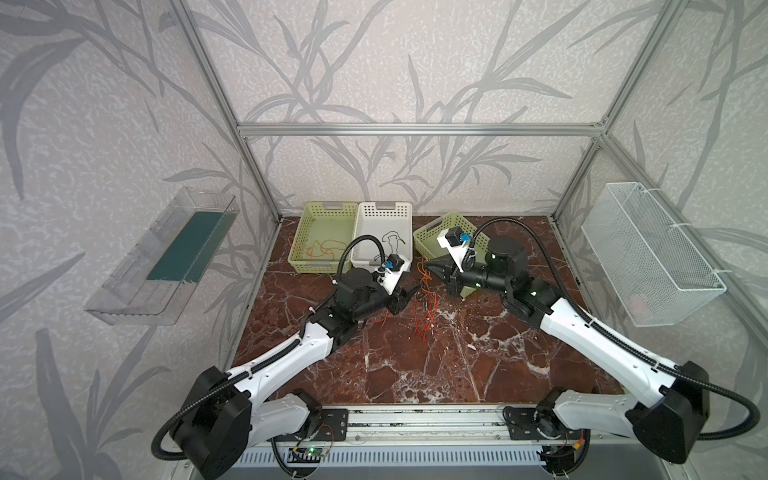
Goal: Untangle the cables
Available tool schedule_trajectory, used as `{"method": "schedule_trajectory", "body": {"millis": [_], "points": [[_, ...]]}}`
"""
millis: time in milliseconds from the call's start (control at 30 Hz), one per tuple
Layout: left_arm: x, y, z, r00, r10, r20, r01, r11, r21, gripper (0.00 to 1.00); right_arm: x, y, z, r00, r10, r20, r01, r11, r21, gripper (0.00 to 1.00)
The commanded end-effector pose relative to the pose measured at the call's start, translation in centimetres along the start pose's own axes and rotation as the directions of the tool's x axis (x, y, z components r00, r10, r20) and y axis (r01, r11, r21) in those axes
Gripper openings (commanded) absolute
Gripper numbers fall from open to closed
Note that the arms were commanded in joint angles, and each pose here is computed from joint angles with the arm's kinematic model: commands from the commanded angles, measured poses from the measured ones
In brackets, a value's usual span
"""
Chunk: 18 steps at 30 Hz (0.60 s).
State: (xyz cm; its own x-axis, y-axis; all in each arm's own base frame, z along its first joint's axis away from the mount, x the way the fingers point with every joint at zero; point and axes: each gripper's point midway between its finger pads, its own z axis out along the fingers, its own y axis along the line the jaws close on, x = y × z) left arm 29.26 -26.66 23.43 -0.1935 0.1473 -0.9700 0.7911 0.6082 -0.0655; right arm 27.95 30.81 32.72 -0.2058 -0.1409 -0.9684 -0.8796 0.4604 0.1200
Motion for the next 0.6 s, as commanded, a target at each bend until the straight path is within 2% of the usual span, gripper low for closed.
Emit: {"method": "schedule_trajectory", "body": {"millis": [0,200,367,500,567], "points": [[0.0,-1.0,0.1,1.000,0.009,0.005,-0.009,0.999,0.052,0.61,-2.6,0.5,-0.7,0.997,-0.013,0.081,0.014,1.000,-0.013,0.00],[0.2,-0.3,2.1,1.000,-0.003,0.010,0.003,0.999,0.042,0.61,-2.9,0.6,-0.7,0.996,-0.017,0.090,0.019,1.000,-0.023,0.00],[-0.6,0.2,3.8,0.999,-0.014,0.041,0.012,0.999,0.045,0.52,-2.8,0.6,-0.8,0.996,-0.018,0.089,0.021,1.000,-0.023,0.00],[-1.7,0.1,4.3,0.999,-0.007,0.054,0.004,0.999,0.052,0.21,-2.1,-0.4,-1.0,0.997,-0.007,0.080,0.005,1.000,0.019,0.00],[-1.7,-0.1,3.8,0.999,0.009,0.043,-0.011,0.999,0.053,0.12,-1.5,-1.7,-1.4,0.997,0.016,0.077,-0.022,0.997,0.072,0.00]]}}
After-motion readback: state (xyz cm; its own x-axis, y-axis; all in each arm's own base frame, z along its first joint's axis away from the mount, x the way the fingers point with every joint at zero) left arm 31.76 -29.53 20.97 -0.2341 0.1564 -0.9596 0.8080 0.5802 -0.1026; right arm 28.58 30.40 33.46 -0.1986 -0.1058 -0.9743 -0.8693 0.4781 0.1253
